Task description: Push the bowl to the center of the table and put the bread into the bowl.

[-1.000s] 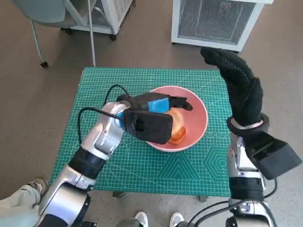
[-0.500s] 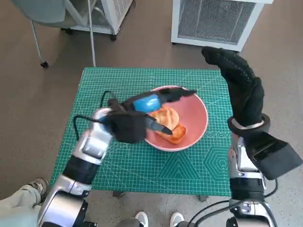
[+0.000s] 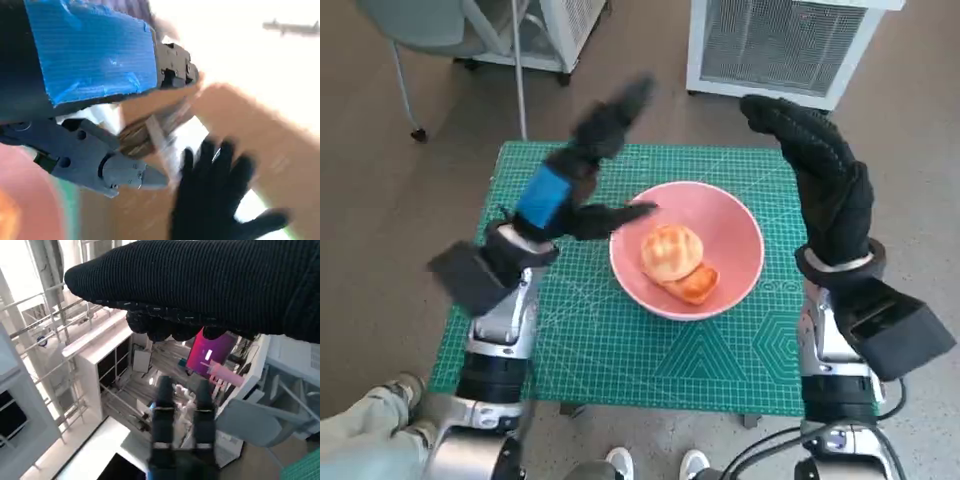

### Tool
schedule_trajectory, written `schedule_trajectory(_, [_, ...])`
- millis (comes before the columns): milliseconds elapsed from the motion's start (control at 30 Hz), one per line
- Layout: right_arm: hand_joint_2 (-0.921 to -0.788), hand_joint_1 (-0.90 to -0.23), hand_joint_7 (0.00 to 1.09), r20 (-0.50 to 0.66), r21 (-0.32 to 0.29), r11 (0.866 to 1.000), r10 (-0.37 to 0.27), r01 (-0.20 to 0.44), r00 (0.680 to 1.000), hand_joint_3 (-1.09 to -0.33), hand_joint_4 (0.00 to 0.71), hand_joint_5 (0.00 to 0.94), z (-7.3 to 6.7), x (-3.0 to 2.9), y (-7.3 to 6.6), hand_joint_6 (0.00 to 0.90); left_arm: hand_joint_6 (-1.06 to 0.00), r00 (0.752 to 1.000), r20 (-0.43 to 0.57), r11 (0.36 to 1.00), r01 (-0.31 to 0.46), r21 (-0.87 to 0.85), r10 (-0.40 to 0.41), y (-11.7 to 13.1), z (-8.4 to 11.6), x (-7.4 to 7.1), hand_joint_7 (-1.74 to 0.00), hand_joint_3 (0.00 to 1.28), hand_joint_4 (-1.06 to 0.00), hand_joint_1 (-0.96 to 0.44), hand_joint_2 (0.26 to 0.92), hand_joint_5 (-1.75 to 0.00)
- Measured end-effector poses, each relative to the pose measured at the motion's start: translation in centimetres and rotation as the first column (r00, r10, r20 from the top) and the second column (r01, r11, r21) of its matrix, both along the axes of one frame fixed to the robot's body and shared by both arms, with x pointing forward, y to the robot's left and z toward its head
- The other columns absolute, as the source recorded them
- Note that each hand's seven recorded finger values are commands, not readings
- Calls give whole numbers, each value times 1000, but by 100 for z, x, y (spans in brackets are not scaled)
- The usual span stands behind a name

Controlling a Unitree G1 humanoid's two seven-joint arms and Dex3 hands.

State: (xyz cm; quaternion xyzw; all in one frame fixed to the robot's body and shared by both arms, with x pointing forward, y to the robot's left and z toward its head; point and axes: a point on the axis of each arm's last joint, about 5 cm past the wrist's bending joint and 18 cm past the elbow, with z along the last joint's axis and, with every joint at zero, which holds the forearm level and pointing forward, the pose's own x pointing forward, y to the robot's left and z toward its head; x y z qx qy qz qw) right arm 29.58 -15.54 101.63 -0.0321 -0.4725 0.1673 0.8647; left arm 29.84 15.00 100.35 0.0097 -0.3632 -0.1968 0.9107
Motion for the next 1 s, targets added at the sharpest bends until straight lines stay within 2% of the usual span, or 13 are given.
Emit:
schedule_trajectory(300, [-921,-684,634,18,0,1000,7,-7,1000,-830,279,13,62,24,41,-1,-193,1000,-18,998,11,-67,-12,34,-100,-48,-144,468,-161,-680,921,-25])
schedule_trajectory(633, [-921,-694,648,22,-13,1000,-3,3,1000,-820,283,13,77,24,70,2,-153,999,5,996,38,-75,-38,106,-93,-53,-107,523,-131,-710,921,-3])
schedule_trajectory(1000, [-921,-694,658,24,-4,1000,-15,15,1000,-819,282,11,93,20,75,2,-152,999,39,999,14,-48,-12,125,-76,-63,-91,544,-125,-731,921,0])
